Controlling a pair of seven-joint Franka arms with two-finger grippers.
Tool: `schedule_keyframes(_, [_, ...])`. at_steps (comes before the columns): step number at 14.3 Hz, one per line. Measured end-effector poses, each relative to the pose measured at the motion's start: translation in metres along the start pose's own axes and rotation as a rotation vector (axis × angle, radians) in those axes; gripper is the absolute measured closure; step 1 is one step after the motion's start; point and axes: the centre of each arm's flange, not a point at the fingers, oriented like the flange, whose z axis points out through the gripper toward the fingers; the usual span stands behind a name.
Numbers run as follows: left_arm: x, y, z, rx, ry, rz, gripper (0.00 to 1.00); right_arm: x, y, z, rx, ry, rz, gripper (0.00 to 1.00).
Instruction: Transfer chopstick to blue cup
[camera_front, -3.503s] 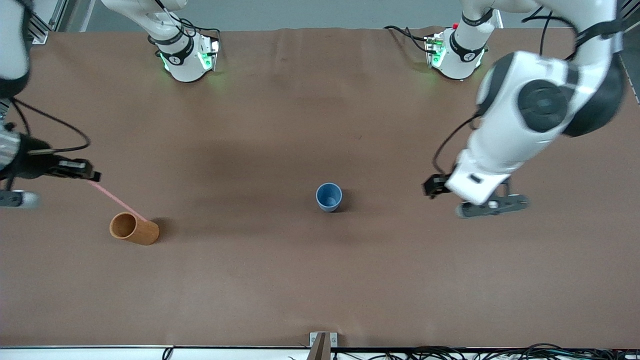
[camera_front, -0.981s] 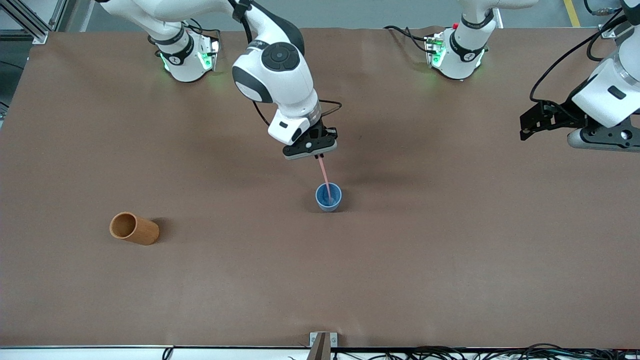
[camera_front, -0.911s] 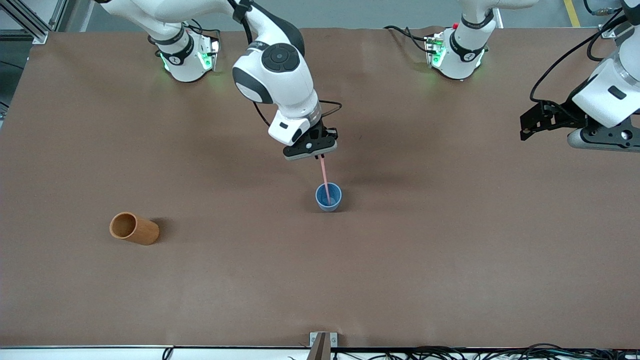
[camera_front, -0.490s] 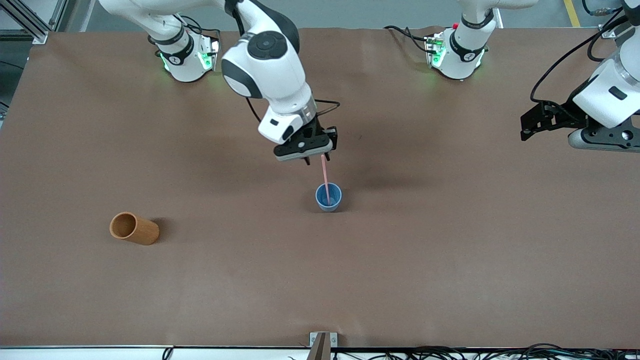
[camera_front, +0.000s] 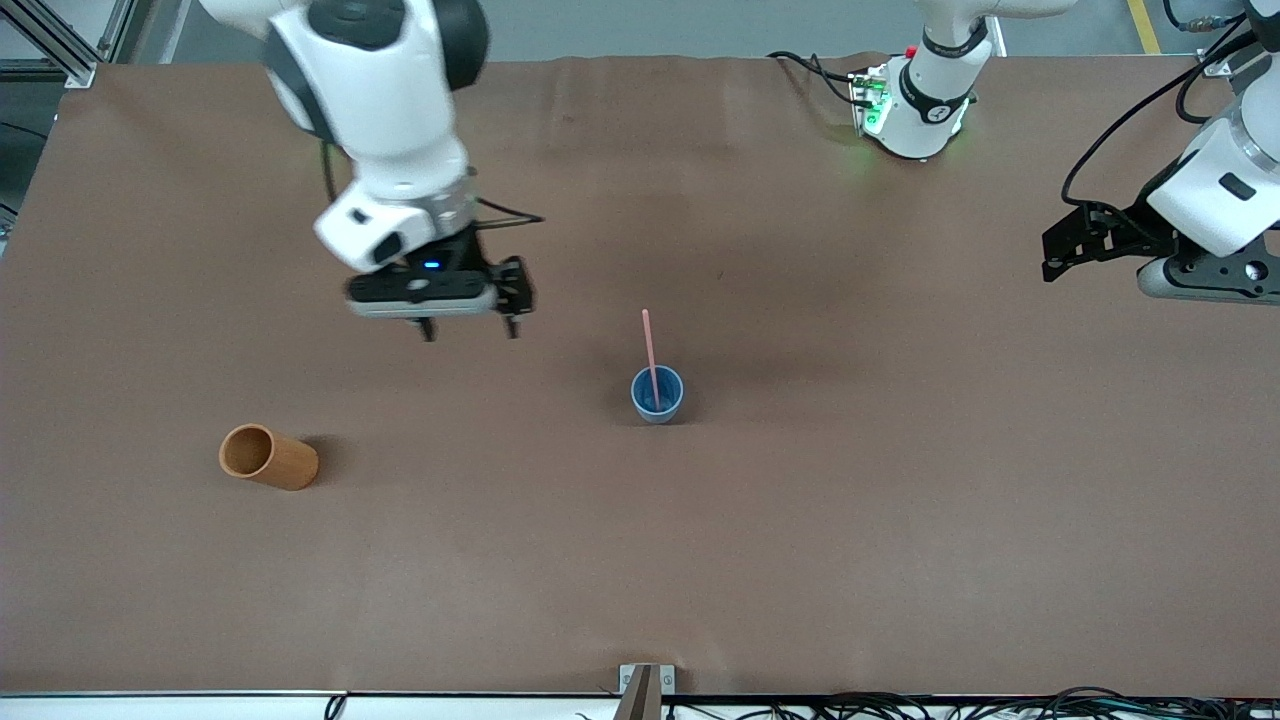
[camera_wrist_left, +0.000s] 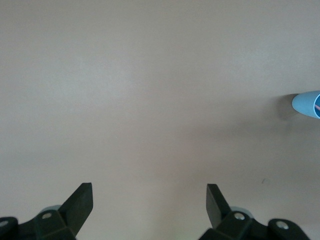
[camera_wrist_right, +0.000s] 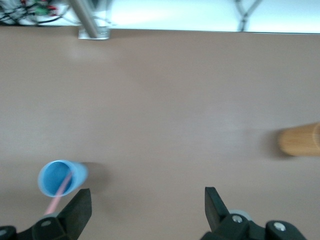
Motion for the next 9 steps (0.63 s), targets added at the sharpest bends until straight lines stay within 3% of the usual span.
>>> schedule_keyframes(5, [0.0, -0.001, 0.0, 0.0, 0.0, -0.001, 0.0, 0.027, 0.135, -0.031, -0.039, -0.075, 0.028, 0.0])
schedule_keyframes(9, [0.0, -0.001, -0.002, 0.0, 0.006, -0.003, 0.0, 0.019, 0.184, -0.055, -0.046, -0.132, 0.062, 0.0])
